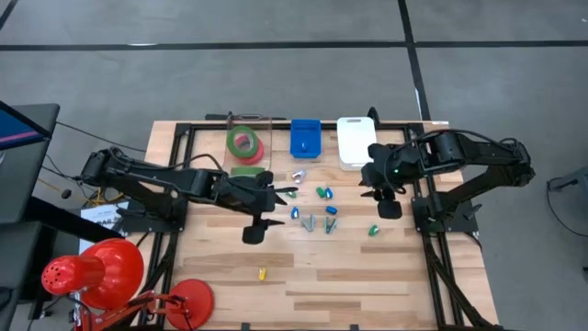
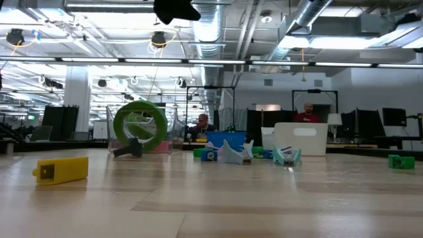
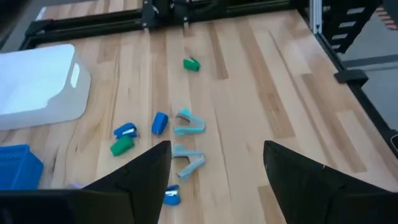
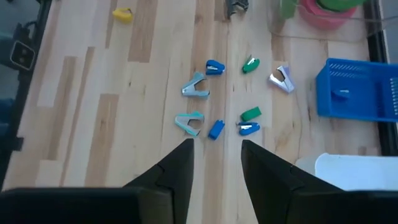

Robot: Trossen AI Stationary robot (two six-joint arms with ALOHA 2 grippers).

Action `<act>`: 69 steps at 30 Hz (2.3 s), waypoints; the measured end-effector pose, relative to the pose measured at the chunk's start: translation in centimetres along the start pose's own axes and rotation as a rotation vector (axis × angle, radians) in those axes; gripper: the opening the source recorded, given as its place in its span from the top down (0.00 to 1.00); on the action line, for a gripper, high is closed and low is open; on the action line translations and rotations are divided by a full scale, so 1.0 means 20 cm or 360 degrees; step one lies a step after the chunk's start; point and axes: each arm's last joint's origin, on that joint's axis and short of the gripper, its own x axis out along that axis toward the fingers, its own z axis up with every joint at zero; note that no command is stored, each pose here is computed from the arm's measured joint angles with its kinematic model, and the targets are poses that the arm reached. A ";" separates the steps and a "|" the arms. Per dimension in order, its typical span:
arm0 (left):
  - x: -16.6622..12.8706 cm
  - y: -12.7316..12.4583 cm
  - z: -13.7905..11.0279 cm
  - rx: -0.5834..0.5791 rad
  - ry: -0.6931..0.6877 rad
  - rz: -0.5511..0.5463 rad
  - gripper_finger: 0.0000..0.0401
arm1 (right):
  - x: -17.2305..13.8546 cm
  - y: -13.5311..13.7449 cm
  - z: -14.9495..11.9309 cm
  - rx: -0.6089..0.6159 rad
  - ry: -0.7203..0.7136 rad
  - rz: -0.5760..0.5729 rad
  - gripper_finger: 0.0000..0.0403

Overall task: Pick and place Stapler, Stapler remover, tape
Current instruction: Put the light blue stapler remover into the white bin

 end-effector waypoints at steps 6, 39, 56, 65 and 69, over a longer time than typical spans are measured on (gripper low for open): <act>-0.05 0.01 0.01 -0.0003 -0.0026 0.0063 0.39 | 0.10 0.01 -0.03 -0.0140 0.0069 0.0001 0.57; -0.33 0.05 0.05 -0.0039 -0.0255 0.0137 0.39 | 0.71 0.07 -0.31 -0.1050 0.0057 0.0113 0.42; -0.33 0.05 0.05 -0.0039 -0.0256 0.0137 0.39 | 0.79 0.08 -0.35 -0.1200 -0.0047 0.0103 0.42; -0.33 0.05 0.05 -0.0044 -0.0256 0.0136 0.39 | 0.88 0.08 -0.29 -0.1202 0.0025 0.0132 0.42; -0.33 0.05 0.05 -0.0044 -0.0252 0.0136 0.39 | 0.98 0.09 -0.24 -0.1206 0.0129 0.0147 0.43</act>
